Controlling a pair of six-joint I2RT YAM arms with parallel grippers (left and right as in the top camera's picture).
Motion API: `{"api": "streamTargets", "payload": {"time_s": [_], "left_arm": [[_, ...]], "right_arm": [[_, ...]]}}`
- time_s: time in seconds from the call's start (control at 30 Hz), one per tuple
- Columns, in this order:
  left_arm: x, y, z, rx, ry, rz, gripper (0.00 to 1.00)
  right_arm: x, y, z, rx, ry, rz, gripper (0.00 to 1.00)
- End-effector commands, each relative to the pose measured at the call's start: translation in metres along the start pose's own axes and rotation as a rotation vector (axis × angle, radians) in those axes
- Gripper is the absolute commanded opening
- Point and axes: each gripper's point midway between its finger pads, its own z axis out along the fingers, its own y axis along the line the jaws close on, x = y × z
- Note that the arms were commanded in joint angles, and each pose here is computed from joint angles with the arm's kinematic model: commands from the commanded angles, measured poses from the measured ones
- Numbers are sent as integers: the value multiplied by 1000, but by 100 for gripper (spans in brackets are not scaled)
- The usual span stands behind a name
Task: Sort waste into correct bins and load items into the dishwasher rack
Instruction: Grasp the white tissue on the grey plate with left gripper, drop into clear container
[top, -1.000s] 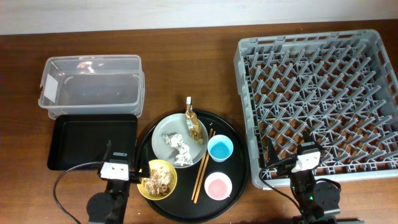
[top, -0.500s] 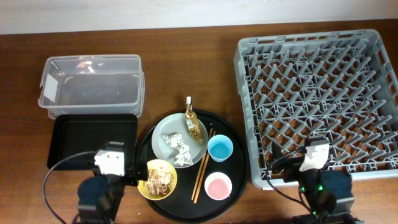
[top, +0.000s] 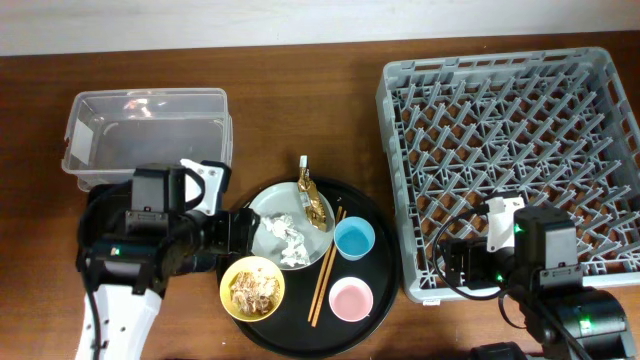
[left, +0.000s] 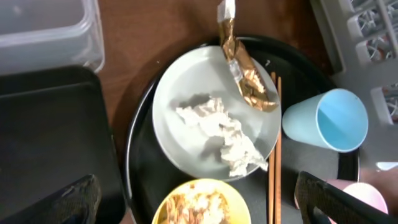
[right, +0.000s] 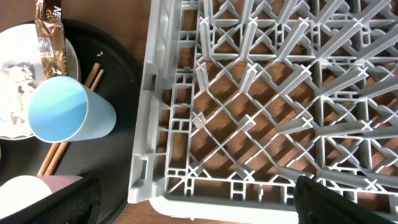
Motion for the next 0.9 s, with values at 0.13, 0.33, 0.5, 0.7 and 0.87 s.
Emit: {"api": "streamTargets", "payload": {"time_s": [0.13,0.33,0.5,0.7,0.87], "left_arm": [[-13,-14,60,54,86,47,98],[26,-16,140,10,316,100,89],[54,-9,175,-10,431,102,71],[37,-10,176,-13,385,109,1],[-35,-4,129,-65,209,97,0]], "right_arm": [[-7,4,-7,-17,-26,6,99],[-7,4,-7,-17,-26,6,99],[-7,4,-7,-17,-26,6,99],[-7,4,-7,-17,-25,6,99],[-7,4,-7,-17,-25,6,99]]}}
